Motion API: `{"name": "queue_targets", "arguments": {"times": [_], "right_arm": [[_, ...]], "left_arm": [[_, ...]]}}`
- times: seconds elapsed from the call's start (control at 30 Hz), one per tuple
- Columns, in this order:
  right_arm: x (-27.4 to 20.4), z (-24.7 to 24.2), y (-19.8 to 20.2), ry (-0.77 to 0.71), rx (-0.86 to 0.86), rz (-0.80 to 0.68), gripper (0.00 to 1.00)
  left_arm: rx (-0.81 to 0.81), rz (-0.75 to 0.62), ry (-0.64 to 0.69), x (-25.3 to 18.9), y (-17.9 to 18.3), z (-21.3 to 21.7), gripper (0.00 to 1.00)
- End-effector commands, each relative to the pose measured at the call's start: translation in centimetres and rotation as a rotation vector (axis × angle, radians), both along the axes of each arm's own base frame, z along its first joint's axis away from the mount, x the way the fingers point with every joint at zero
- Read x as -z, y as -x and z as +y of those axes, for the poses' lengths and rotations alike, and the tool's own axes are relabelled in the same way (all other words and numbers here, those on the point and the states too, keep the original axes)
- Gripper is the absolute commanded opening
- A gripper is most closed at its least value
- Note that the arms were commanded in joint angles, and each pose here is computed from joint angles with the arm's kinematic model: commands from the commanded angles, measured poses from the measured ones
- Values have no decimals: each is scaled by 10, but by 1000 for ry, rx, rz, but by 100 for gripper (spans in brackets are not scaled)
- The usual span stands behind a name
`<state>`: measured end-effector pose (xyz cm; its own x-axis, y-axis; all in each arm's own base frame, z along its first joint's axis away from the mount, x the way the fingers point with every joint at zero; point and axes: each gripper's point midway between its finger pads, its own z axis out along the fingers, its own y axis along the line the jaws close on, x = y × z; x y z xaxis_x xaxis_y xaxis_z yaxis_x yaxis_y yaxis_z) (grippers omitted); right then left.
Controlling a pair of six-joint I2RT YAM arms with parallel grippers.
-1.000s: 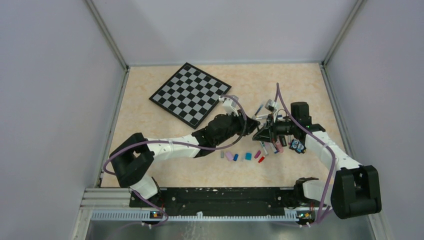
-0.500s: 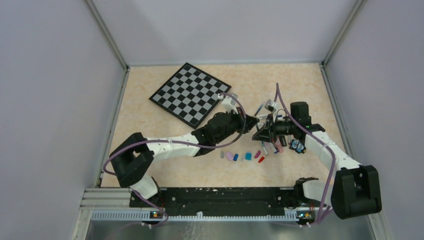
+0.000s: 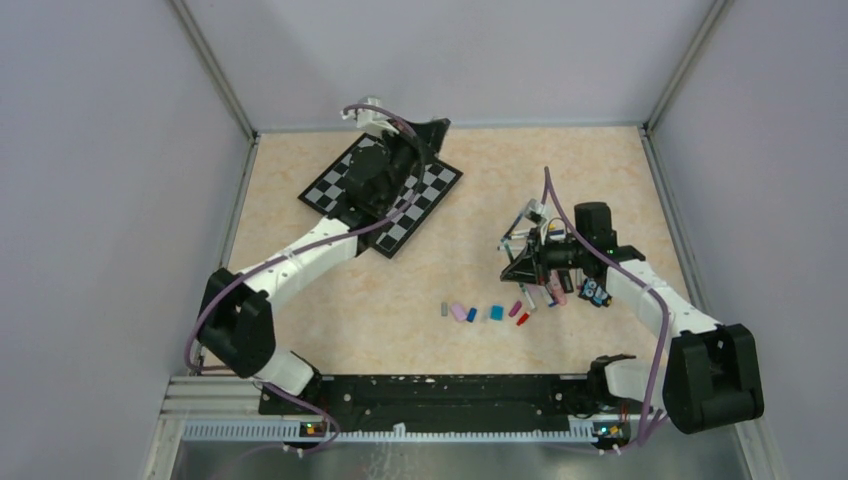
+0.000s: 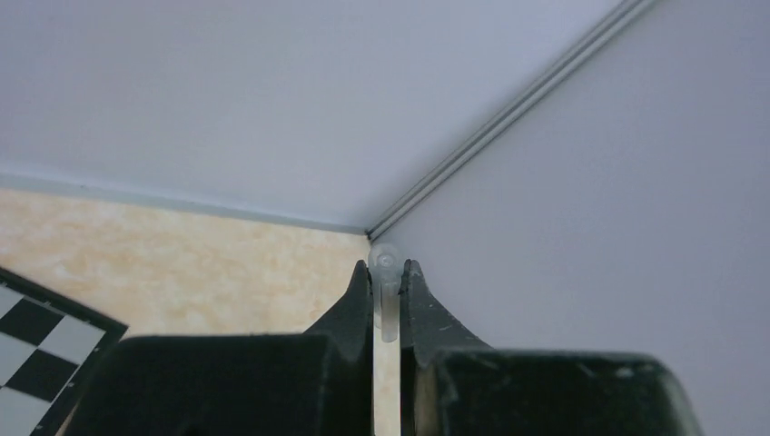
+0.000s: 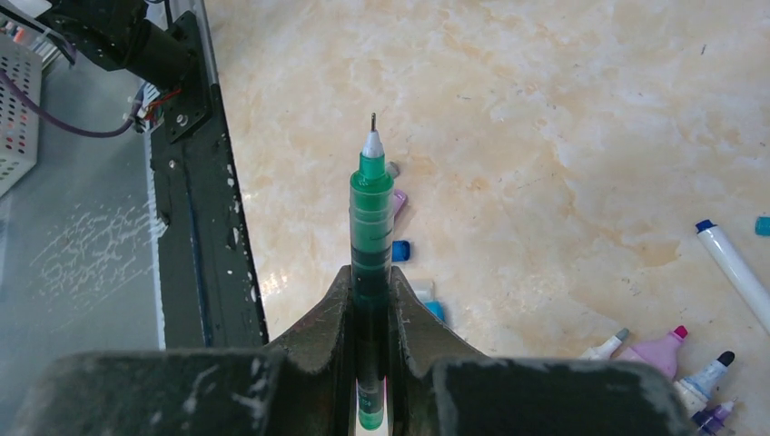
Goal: Open the pen caps
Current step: Open the pen cap from the pen, then place the pen cap at the center of the board, then place the pen at the center of the board.
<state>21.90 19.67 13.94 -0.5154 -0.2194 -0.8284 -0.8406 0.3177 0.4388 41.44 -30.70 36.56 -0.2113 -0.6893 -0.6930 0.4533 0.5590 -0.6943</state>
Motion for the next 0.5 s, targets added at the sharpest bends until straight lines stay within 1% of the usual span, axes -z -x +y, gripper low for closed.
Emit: {"name": "queue_targets", "arguments": {"times": [0.0,0.07,0.1,0.2,0.23,0.33,0.47], "right_arm": [[-1,4,5,-15,-34,-8,0],[-1,3,2,-3,-31,-30,0],[-2,3,0,6,-29,-46,0],[1,3,-10,48,-19,-71,0],[3,7,-11,68,-29,-74,0],[15,20,-19,151,-36,-68,0],[31,44,-40,235,2,-14,0]], "left_arm": [[69,-144,67,-42,35,0,0],[134,-192,50,-31,57,1,0],[179,-199,36,-19,71,0,0],[229,-159,-45,24,100,12,0],[247,-121,-88,44,110,16,0],[259,-37,-181,78,133,34,0],[197,186,-297,145,147,62,0]]}}
